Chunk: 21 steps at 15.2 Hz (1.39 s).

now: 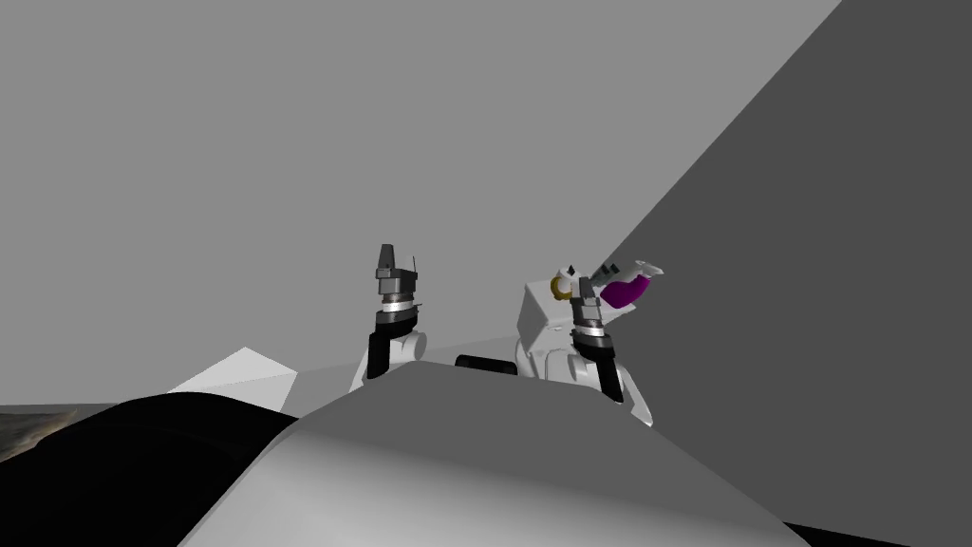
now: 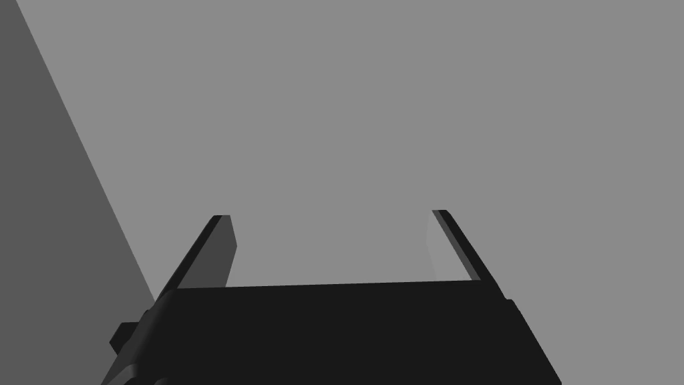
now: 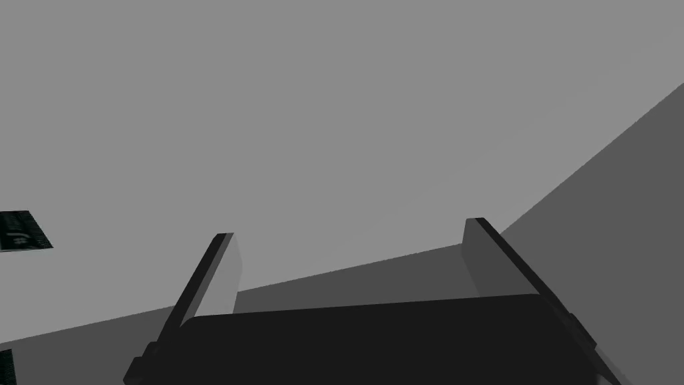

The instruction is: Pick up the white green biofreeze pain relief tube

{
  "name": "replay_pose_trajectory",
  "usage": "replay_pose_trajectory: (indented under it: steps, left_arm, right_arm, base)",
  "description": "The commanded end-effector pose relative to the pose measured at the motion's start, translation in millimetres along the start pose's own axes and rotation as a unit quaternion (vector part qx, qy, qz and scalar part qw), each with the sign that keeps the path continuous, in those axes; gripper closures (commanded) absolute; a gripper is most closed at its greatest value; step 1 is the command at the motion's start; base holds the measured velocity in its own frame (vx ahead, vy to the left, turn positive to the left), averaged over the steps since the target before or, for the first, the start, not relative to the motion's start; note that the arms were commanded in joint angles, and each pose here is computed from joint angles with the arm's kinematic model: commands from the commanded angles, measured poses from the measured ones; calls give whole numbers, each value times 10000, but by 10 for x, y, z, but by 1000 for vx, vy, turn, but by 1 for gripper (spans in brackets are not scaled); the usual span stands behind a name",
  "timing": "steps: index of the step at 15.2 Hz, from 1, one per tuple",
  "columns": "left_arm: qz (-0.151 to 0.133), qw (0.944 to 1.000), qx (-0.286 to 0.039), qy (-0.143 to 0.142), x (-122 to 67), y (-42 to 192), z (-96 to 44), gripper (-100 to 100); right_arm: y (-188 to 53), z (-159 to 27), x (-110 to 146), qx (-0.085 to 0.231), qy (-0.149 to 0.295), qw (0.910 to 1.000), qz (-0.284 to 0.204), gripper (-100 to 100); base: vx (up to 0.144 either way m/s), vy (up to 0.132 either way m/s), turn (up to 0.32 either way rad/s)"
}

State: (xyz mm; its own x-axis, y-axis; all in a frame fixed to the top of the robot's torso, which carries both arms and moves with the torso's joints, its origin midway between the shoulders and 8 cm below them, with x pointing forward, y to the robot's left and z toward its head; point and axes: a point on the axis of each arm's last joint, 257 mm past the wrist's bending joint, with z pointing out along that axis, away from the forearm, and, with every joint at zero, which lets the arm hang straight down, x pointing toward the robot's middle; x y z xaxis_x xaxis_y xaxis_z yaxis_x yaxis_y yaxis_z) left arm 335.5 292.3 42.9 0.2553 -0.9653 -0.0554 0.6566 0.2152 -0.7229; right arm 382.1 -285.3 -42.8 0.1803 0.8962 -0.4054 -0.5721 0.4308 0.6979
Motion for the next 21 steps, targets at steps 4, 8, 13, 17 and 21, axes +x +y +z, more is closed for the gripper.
replay_pose_trajectory:
  steps: [4, 8, 13, 17, 21]
  left_arm:
    - [0, 10000, 0, 0, 0, 0, 0, 0]
    - [0, 10000, 0, 0, 0, 0, 0, 0]
    - [0, 10000, 0, 0, 0, 0, 0, 0]
    - [0, 10000, 0, 0, 0, 0, 0, 0]
    - [0, 10000, 0, 0, 0, 0, 0, 0]
  right_arm:
    - [-320, 36, 87, 182, 276, 9984, -449, -100]
    - [-560, 92, 128, 293, 492, 9946, -868, -100]
    - [-865, 129, 148, 468, 711, 9876, -1319, -100]
    - [-1096, 213, 131, 554, 893, 9781, -1794, -100]
    - [-1352, 177, 116, 759, 1022, 9708, -2032, -100]
  base:
    - [-3, 37, -24]
    - [-1, 35, -17]
    - [-5, 37, -20]
    - [-2, 40, -24]
    - [-6, 45, -22]
